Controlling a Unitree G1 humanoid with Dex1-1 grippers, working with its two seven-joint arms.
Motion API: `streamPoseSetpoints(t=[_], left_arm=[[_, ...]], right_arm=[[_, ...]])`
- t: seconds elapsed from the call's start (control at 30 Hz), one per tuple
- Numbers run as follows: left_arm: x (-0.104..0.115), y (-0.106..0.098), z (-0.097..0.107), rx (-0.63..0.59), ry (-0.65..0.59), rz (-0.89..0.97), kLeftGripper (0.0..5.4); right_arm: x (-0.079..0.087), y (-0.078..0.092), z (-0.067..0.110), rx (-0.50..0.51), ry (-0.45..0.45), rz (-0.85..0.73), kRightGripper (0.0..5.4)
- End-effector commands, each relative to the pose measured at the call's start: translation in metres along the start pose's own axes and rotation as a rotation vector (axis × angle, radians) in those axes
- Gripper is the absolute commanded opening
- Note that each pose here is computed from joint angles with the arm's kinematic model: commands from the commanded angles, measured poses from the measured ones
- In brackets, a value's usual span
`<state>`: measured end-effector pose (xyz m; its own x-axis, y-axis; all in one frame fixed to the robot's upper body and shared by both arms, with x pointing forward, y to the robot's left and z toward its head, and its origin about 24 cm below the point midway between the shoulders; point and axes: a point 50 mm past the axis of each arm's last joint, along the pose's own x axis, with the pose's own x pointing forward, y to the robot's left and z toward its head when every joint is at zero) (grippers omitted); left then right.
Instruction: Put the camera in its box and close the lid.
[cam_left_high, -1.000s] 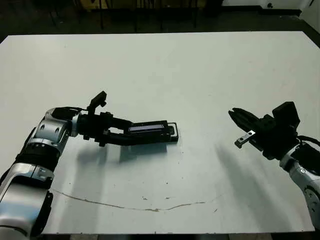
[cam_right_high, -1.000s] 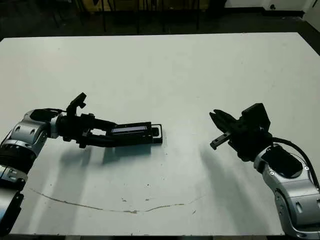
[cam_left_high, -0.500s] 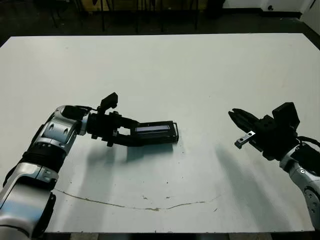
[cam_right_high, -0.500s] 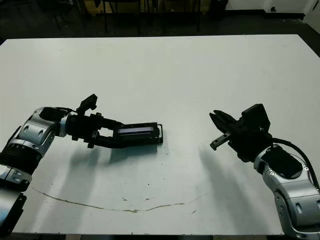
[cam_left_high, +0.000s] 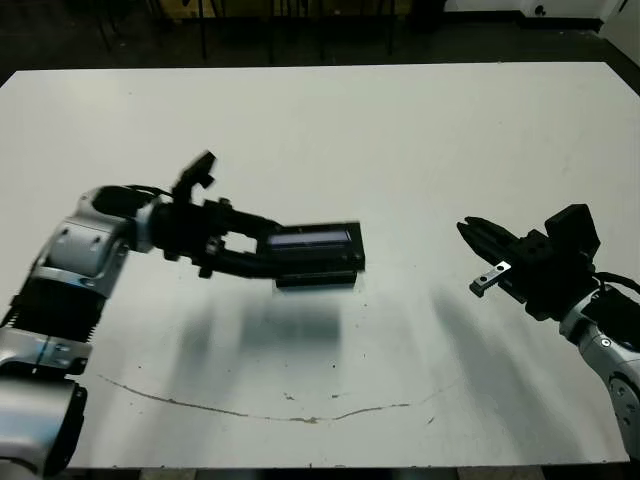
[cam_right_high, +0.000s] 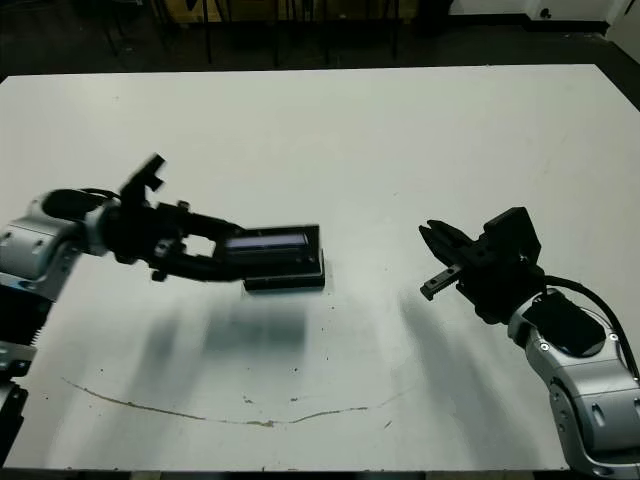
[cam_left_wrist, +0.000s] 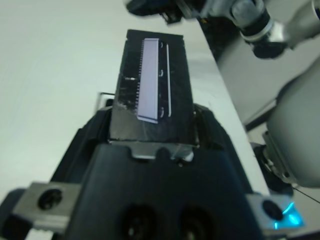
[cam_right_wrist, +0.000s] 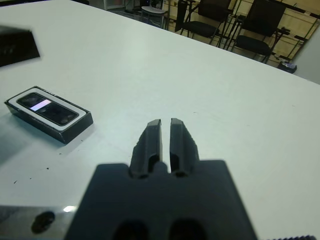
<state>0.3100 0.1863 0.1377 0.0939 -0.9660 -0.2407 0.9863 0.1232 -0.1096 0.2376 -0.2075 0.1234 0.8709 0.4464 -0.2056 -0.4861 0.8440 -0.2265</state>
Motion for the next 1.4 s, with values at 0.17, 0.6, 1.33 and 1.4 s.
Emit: streamPoseSetpoints(t=[0.17,0.6,1.33,1.4], left_arm=[[-0.004,0.018,-0.027,-0.034,0.005,0.194,2.74],[0.025,0.025,-0.079,-0.271,0.08,0.219,2.74],[0.025,0.024,-0.08,-0.347,0.172,0.094,2.74],[0.024,0.025,-0.078,-0.333,0.202,0.076,2.74]], right_arm=[[0.0,-0.001,-0.004,0.022,0.007,0.005,0.0],[-0.002,0.002,-0.006,-0.003,0.028,0.0,0.0],[-0.003,0.001,-0.012,0.004,0.009,0.025,0.0],[-0.002,0.001,-0.013,0.002,0.005,0.025,0.0]])
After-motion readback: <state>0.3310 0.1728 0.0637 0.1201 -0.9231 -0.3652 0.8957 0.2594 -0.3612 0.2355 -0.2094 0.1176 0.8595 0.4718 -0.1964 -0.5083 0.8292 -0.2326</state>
